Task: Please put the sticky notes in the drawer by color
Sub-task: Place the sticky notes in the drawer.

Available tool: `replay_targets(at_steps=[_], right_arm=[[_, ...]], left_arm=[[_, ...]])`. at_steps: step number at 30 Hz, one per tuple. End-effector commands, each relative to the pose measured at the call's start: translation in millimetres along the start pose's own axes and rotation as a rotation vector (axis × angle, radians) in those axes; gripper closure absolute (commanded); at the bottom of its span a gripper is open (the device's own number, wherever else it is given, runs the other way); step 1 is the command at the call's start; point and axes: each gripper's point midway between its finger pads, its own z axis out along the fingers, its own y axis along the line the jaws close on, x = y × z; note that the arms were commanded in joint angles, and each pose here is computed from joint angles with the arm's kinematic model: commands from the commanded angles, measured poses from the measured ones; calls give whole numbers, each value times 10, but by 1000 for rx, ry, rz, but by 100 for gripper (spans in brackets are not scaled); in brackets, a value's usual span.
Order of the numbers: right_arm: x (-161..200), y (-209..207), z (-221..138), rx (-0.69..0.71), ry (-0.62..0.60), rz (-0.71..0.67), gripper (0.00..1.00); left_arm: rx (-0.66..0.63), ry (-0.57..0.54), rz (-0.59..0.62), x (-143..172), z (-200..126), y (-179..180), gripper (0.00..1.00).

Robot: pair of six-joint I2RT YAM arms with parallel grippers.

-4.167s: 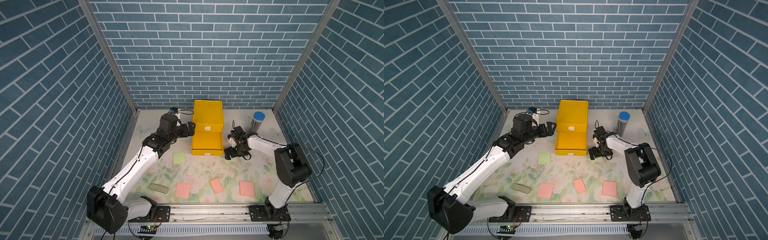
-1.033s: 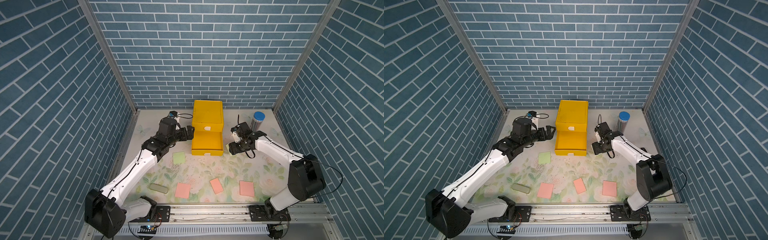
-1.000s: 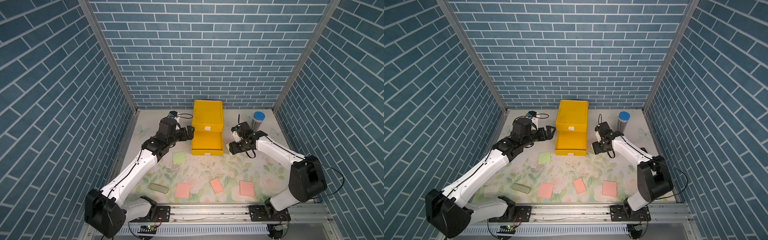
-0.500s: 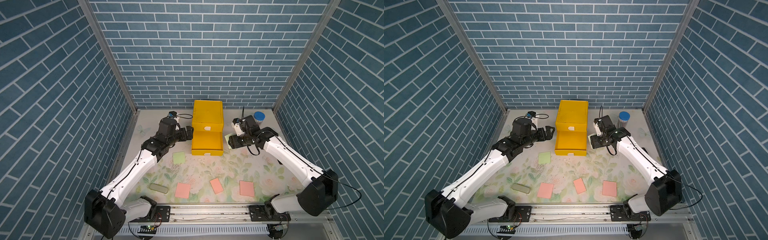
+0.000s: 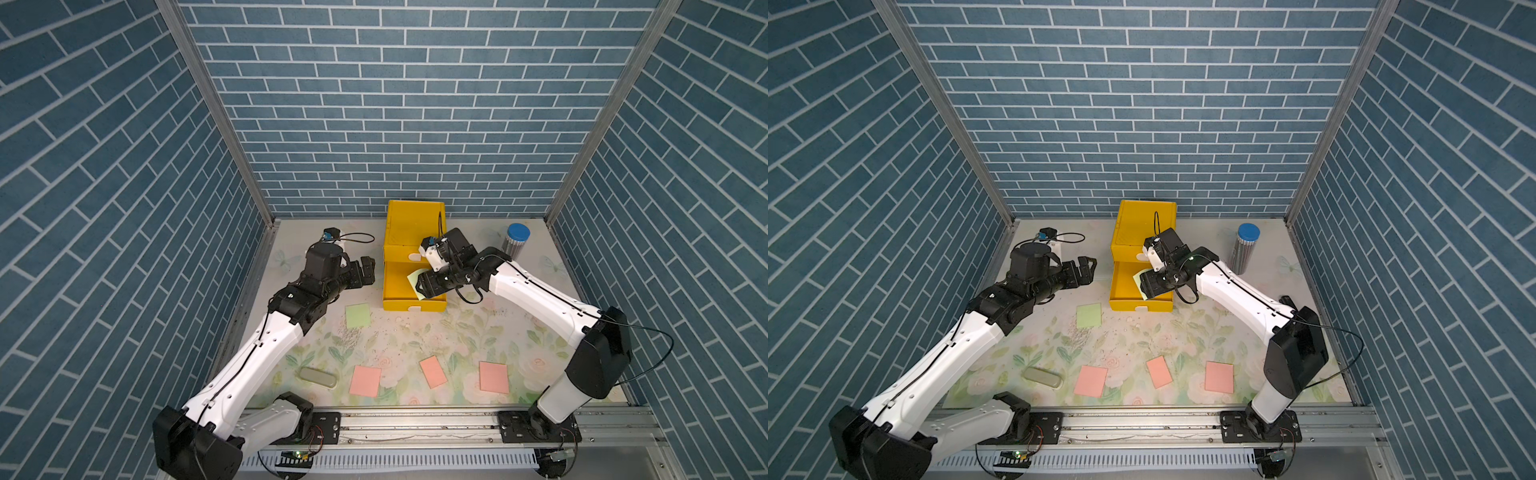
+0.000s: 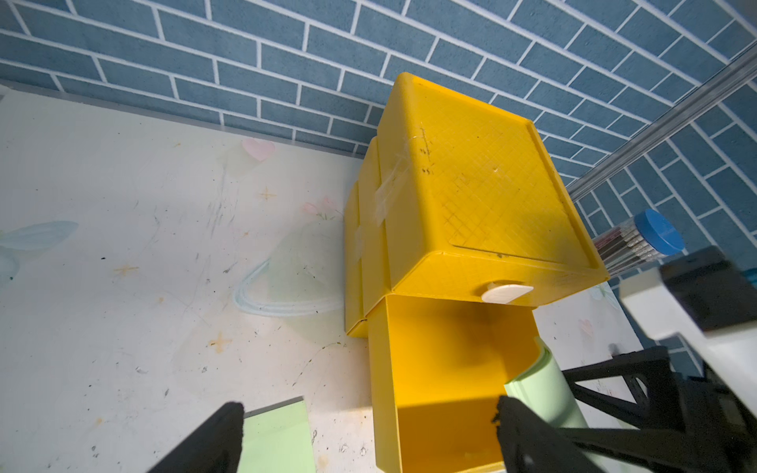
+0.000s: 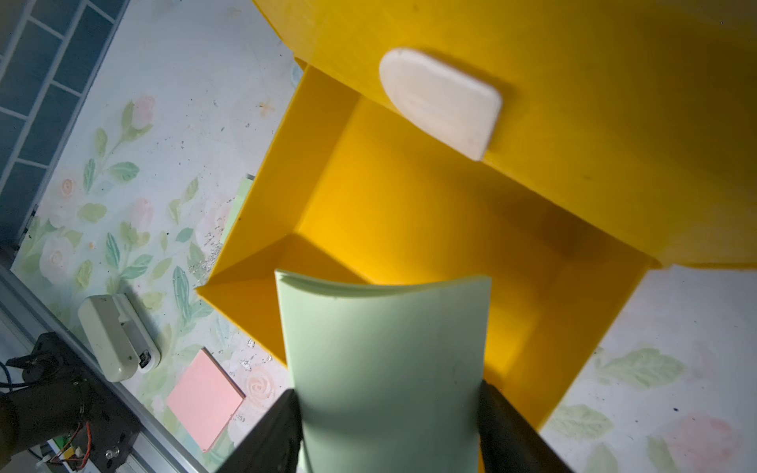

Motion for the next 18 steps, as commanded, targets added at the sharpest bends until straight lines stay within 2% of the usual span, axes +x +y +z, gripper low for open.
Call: replay_targets(at_steps=[1, 7, 13, 18], right_arm=[[-118, -9, 70, 11, -30, 16, 30], [-136, -97, 292, 57, 6, 25, 29], [-166, -279, 321, 161, 7, 24, 26], [-187, -236, 331, 141, 6, 21, 21]], left_arm=[[-33, 33, -2, 131, 21, 112, 0], [-45, 73, -6, 287, 85, 165, 0], [-101, 97, -1, 414, 114, 304, 0], [-122, 110, 0, 470, 146, 358, 0]])
